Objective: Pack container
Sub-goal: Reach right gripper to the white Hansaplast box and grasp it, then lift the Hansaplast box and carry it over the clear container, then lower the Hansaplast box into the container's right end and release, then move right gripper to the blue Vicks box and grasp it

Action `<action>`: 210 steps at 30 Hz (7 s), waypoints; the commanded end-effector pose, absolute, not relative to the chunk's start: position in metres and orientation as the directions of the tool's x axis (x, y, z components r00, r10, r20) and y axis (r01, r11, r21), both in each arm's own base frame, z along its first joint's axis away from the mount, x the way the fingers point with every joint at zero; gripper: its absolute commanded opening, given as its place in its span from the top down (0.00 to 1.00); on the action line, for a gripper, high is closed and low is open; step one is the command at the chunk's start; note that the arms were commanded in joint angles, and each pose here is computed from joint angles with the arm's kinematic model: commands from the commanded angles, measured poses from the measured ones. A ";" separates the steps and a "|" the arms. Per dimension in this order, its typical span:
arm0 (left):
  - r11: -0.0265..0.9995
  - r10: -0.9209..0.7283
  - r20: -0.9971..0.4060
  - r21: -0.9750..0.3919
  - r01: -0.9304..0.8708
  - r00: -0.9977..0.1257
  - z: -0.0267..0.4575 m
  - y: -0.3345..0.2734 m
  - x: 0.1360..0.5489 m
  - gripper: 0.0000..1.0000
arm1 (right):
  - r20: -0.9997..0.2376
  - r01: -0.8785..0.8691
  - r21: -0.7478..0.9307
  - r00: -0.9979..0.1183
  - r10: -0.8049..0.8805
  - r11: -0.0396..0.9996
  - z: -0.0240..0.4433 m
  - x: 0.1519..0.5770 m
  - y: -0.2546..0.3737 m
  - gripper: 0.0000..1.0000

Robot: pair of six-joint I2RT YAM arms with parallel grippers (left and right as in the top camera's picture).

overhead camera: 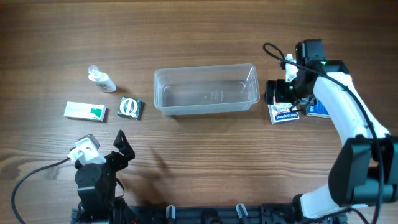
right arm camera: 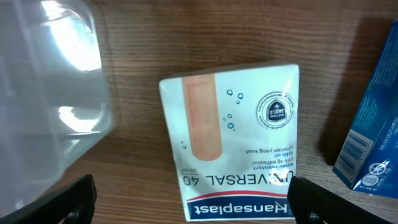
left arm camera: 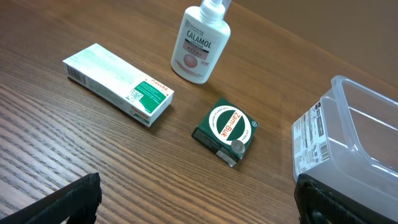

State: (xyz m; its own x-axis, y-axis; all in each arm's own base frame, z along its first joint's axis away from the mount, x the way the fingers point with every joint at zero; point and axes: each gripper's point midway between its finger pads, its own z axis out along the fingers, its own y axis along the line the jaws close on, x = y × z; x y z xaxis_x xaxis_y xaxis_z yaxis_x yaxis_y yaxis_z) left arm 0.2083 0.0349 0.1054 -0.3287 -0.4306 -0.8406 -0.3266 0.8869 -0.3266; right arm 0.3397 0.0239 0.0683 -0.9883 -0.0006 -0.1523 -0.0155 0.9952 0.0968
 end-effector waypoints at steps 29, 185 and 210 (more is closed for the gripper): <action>0.889 -0.426 -0.845 -0.325 -0.323 -0.322 0.106 0.035 0.209 0.00 | -0.155 0.156 0.023 -0.975 0.157 0.988 0.014 0.327 0.004 0.08; 0.889 -0.426 -0.845 -0.325 -0.323 -0.322 0.106 0.035 0.209 0.00 | -0.294 -0.230 0.268 -0.944 -0.148 0.935 0.051 0.382 0.201 0.96; 0.889 -0.426 -0.845 -0.325 -0.323 -0.322 0.106 0.035 0.209 0.00 | -0.583 -0.242 0.303 -0.812 -0.022 0.922 0.190 0.394 0.178 0.78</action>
